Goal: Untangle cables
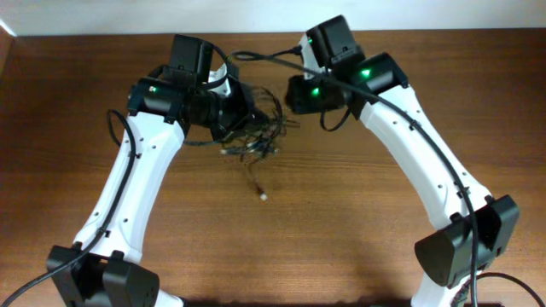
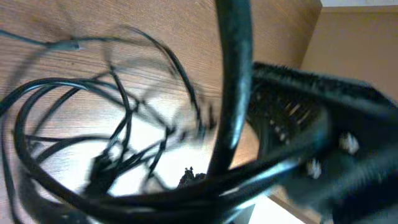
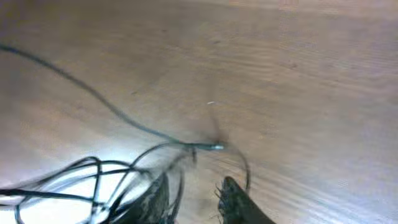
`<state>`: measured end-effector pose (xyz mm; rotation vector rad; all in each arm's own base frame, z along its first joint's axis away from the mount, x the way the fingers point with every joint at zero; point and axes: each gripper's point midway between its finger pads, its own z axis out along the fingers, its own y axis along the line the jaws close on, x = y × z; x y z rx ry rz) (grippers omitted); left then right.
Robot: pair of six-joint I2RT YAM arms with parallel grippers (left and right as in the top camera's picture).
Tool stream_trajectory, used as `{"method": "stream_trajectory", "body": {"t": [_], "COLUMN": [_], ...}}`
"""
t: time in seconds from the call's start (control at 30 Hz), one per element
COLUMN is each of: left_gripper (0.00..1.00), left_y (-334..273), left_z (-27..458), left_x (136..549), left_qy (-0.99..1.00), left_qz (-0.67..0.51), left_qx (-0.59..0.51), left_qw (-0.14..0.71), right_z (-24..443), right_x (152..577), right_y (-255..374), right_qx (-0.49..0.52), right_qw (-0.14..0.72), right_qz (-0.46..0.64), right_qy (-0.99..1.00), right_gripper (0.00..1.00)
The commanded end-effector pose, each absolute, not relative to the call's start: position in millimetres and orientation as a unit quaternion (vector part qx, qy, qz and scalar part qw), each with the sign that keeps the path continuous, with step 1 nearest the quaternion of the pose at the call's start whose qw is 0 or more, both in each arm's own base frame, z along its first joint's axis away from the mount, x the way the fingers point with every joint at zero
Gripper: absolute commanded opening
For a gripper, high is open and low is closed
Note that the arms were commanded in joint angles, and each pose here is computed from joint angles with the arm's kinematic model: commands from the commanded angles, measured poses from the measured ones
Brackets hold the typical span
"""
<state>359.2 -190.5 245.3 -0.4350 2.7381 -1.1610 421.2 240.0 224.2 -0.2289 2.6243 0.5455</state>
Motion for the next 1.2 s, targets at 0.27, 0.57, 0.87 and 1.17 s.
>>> {"method": "stream_trajectory", "body": {"t": [0.27,0.57,0.87,1.17], "left_gripper": [0.00,0.00,0.00,0.00], "left_y": [-198.3,-188.5,-195.9,-207.9], "left_z": [261.3,250.8,256.8,268.7], "left_x": [363.5,363.4,358.3,348.6], "left_qy": [0.902,0.917,0.907,0.888], "left_qz": [-0.406,-0.376,-0.404,-0.450], "left_qx": [0.014,-0.022,-0.025,-0.008], "left_qw": [0.143,0.132,0.115,0.093], "right_z": [257.8,261.1,252.8,239.0], "right_x": [390.7,374.6,373.6,411.3], "right_y": [280.7,271.0,285.0,276.6], "right_qx": [-0.242,-0.279,-0.291,-0.203], "right_qw": [0.189,0.167,0.176,0.229], "right_qz": [0.395,0.429,0.394,0.285], "right_qy": [0.866,0.842,0.854,0.908], "right_gripper": [0.76,0.79,0.76,0.14]}}
